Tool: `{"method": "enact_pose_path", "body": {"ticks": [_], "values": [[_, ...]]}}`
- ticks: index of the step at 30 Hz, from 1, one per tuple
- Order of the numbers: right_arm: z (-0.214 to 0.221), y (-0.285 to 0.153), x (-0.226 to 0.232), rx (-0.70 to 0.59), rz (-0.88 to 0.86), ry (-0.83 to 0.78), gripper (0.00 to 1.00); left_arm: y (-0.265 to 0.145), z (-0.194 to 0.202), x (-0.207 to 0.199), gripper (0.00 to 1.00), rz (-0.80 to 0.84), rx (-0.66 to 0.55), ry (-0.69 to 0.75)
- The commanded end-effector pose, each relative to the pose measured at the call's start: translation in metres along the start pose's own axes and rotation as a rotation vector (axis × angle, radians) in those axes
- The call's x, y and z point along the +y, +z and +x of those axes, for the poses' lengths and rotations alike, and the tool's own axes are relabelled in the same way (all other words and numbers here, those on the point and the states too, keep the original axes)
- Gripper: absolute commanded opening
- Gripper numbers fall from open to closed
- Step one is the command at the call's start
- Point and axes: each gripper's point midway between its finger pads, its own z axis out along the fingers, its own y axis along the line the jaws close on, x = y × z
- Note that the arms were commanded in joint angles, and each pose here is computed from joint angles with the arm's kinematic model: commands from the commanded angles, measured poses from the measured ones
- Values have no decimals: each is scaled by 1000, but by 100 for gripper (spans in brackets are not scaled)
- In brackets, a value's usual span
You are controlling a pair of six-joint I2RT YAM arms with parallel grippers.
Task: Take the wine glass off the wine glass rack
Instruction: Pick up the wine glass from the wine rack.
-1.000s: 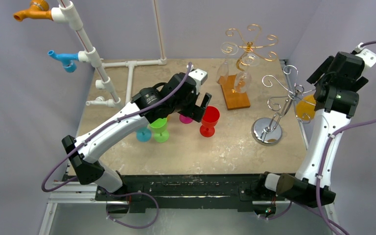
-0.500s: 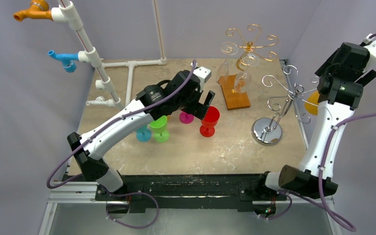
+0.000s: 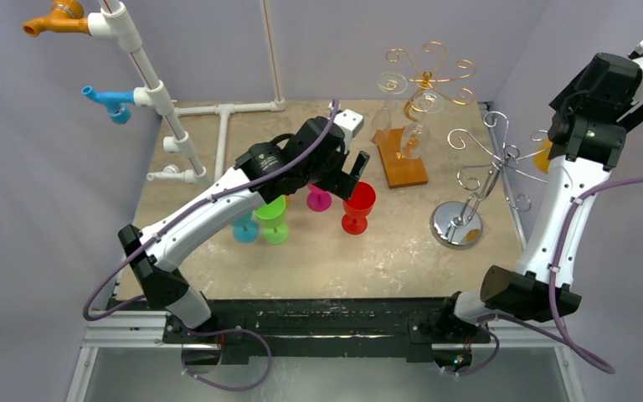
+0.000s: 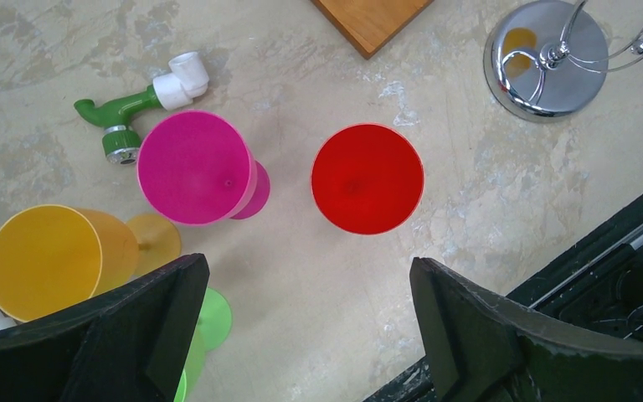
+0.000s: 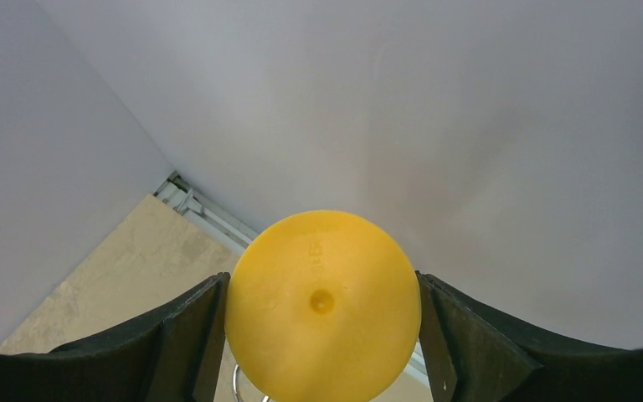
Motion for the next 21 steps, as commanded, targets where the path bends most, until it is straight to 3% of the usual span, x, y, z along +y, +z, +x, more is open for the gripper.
{"method": "enact_pose_path", "body": {"ticks": [1, 21], "values": [[-39, -3, 9, -123, -28, 83, 62, -6, -24, -1, 100, -3, -82, 3], [-82, -10, 44, -292, -141, 199, 62, -8, -35, 0, 100, -5, -127, 12]]}}
